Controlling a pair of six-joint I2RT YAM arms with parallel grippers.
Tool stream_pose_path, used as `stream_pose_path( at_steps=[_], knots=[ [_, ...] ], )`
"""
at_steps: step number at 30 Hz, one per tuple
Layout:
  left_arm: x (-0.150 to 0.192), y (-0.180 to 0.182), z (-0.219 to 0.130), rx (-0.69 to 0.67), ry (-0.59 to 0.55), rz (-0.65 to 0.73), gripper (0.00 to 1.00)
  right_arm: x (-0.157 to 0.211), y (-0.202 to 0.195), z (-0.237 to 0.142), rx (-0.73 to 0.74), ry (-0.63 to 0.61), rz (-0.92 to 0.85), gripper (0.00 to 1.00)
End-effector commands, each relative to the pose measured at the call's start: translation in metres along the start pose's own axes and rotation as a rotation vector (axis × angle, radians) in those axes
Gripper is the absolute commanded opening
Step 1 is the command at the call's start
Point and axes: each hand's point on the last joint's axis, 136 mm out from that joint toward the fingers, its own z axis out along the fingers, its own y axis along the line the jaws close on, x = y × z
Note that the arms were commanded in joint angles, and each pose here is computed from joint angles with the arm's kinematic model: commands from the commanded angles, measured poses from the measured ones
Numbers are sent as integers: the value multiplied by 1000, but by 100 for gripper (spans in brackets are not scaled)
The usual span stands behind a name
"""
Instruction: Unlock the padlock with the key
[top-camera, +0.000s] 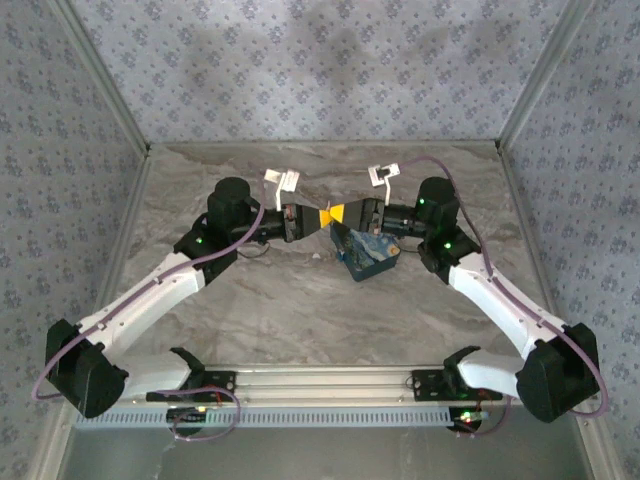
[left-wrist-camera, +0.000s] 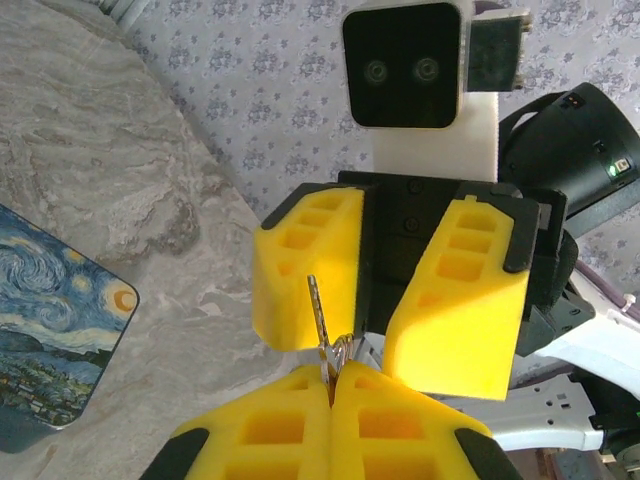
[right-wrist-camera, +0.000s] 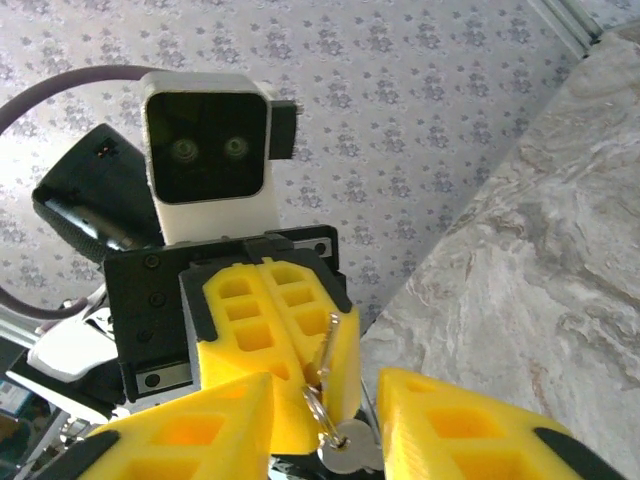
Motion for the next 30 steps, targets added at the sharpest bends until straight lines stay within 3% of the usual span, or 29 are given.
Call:
stream_pose_path(
  at_steps=[1, 8, 14, 20, 30],
  knots=[
    [-6, -14, -6, 38, -32, 27, 0, -6, 12, 6, -44, -15, -37, 30],
    [-7, -15, -8, 41, -42, 33, 0, -2, 15, 16, -79, 11, -32, 4],
    [-6, -16, -8, 49, -44, 42, 0, -1, 16, 18, -81, 4, -42, 0],
    [-9, -15, -18, 37, -78, 52, 41, -11, 9, 10, -57, -38, -40, 0],
    [-27, -8, -41, -21, -149, 45, 56, -4, 12, 7, -62, 17, -65, 0]
  ],
)
